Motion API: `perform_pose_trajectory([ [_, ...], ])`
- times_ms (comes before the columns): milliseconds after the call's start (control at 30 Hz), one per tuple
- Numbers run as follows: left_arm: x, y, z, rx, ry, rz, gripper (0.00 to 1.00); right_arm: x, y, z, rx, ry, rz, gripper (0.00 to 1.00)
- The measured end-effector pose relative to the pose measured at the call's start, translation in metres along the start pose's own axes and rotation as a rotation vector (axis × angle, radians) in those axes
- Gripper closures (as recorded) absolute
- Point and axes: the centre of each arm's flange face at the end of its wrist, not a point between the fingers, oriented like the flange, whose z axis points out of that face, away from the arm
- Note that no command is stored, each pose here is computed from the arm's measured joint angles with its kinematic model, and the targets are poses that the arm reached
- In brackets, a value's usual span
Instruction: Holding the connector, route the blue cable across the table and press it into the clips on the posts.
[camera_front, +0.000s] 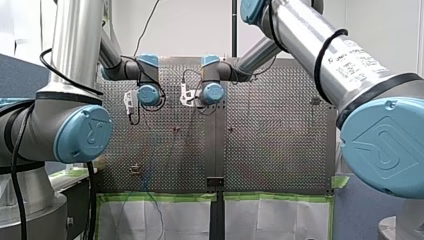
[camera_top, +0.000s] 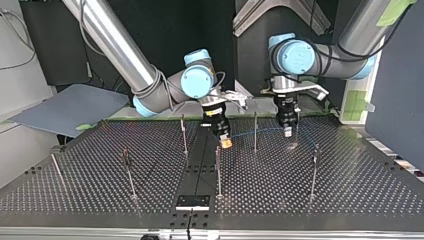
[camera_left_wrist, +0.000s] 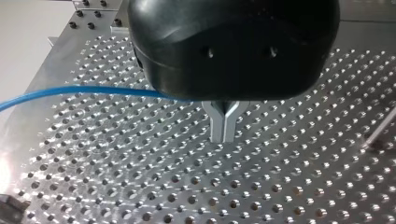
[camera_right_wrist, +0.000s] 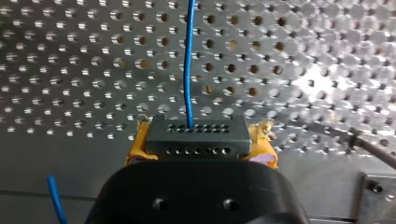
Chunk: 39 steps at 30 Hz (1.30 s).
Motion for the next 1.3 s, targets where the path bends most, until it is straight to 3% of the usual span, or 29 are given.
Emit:
perform_pose_trajectory([
  [300, 0.036, 0.008, -0.013, 0.013, 0.03, -0.015, 1.0, -0.025, -0.004, -0.011, 0.007, -0.052, -0.018, 1.0],
  [633, 0.095, 0.016, -0.035, 0.018, 0.117, 0.008, 1.0, -0.055, -0.005, -0.025, 0.014, -0.111, -0.033, 1.0],
  [733, 0.101, 0.017, -0.038, 0.025, 0.129, 0.01, 1.0, -0.064, -0.005, -0.029, 0.015, -0.128, -0.036, 1.0],
  [1100, 0.119, 0.008, -0.027, 0.087, 0.118, 0.002, 1.0, -0.075, 0.001, -0.031, 0.013, -0.142, -0.029, 1.0],
  [1300, 0.134, 0.009, -0.017, 0.086, 0.131, -0.008, 1.0, -0.081, 0.009, -0.026, 0.003, -0.14, -0.024, 1.0],
])
